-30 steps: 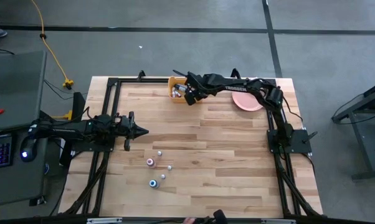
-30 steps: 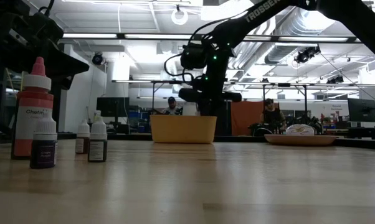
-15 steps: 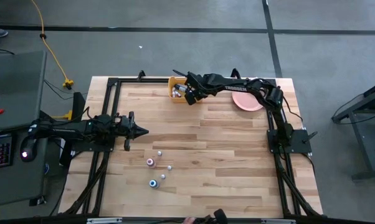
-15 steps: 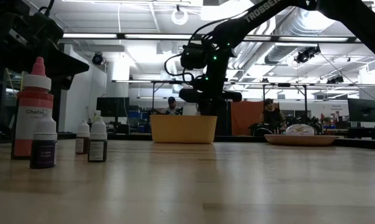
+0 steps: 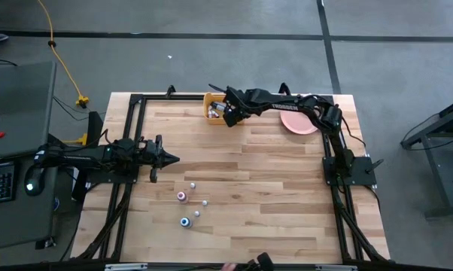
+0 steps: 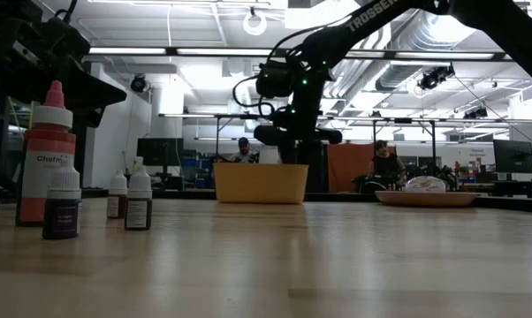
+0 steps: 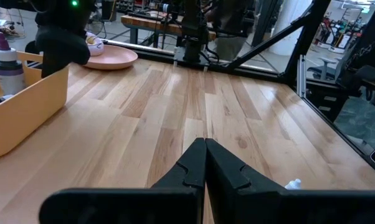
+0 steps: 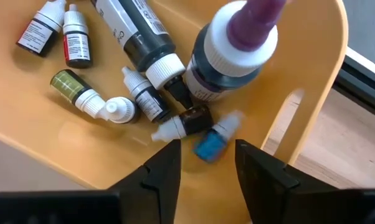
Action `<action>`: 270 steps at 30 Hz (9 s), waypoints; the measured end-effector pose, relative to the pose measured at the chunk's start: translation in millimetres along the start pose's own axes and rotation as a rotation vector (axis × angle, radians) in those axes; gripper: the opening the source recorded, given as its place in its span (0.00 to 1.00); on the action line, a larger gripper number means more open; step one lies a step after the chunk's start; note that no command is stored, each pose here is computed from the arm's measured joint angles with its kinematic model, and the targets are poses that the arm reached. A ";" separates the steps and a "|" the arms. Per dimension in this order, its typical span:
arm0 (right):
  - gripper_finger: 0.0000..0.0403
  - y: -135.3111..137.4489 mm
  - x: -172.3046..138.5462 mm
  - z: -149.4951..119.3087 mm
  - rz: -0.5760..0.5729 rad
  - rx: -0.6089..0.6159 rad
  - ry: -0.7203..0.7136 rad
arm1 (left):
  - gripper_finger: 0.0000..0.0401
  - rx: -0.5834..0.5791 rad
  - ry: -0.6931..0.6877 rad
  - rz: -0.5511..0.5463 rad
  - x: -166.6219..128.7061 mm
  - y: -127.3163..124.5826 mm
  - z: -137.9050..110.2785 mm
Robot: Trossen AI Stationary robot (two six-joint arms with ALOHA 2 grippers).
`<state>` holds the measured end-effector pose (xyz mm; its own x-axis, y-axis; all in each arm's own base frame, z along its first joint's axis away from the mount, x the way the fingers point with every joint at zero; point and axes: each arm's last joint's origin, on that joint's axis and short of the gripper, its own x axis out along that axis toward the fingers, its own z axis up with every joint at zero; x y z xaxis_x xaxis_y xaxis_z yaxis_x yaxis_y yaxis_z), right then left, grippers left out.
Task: Pick & Place food coloring
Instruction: Put the small green food coloring bottle into the yellow bin
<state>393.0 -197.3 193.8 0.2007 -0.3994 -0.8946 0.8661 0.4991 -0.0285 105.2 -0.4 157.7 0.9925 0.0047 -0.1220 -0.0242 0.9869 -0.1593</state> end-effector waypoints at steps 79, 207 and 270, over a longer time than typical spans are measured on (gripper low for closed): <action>0.36 170.5 -152.6 -165.9 0.748 -1.096 -0.063 | 0.00 0.000 0.000 0.002 0.0 0.1 -0.1; 0.12 191.4 -178.5 -128.2 0.377 -0.562 -0.218 | 0.00 0.000 0.000 0.000 0.0 0.0 0.0; 0.12 78.7 15.8 38.9 0.192 0.055 -0.160 | 0.00 0.000 0.000 0.003 0.0 0.1 0.0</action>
<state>482.1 -194.2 194.8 0.4303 -0.4196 -0.7993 0.8275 0.5372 0.1634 105.2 -0.3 157.6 0.9925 0.0073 -0.1220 -0.0268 0.9869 -0.1590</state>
